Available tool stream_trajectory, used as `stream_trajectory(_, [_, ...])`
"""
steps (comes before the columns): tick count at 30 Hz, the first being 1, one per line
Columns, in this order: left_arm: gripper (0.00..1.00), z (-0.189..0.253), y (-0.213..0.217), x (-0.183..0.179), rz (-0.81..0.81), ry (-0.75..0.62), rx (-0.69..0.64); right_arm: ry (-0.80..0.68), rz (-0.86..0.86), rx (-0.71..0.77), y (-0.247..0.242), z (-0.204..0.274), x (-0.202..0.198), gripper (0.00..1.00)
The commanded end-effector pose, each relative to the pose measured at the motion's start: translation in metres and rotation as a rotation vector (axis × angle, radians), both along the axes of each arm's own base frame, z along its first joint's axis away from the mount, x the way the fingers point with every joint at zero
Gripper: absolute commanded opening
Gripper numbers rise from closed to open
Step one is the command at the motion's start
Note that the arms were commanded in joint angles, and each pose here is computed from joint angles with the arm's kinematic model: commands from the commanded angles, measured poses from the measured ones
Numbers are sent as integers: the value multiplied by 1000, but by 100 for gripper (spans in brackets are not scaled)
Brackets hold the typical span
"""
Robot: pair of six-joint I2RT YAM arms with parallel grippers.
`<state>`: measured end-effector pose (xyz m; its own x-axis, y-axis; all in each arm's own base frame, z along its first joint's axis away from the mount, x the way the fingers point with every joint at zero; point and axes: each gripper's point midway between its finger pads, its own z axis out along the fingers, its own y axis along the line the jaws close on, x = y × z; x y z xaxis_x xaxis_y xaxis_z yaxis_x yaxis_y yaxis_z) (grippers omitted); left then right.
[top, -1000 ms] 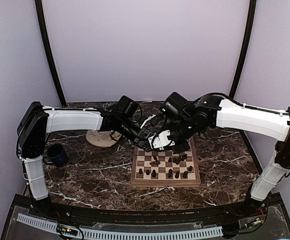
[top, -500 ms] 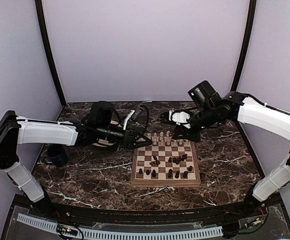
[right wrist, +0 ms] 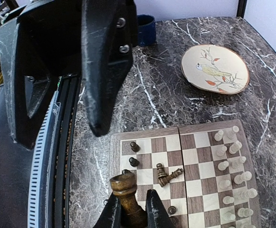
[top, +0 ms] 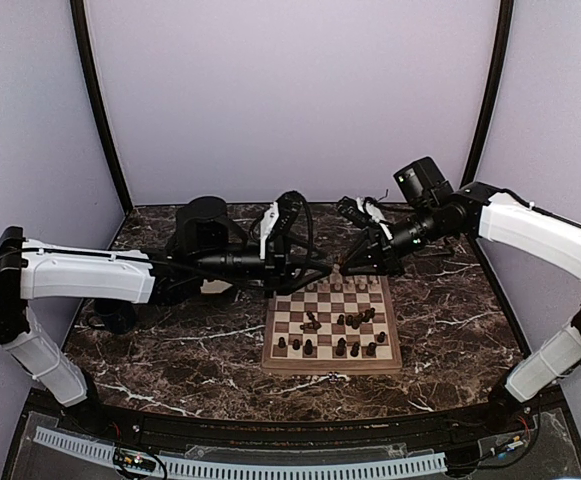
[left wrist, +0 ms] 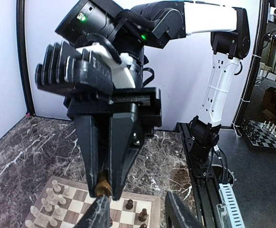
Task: Set up the chess pieces on the board
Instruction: Pass from the right arm to the left
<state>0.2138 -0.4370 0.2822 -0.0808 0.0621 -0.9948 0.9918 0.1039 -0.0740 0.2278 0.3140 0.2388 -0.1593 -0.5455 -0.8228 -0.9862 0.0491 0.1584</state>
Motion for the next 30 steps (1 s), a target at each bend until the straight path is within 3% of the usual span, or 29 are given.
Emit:
stream_trajectory(1, [42,18,-8,2,-21,-86,-40,38,48,82,8,17,-6,4])
stream_trajectory(13, [42,6,-20,16,11,-63,-7,52,65,75,8,13,-8,6])
stream_trajectory(30, [11,-10,-29,13,-39,-1,46,32,52,67,5,12,-9,6])
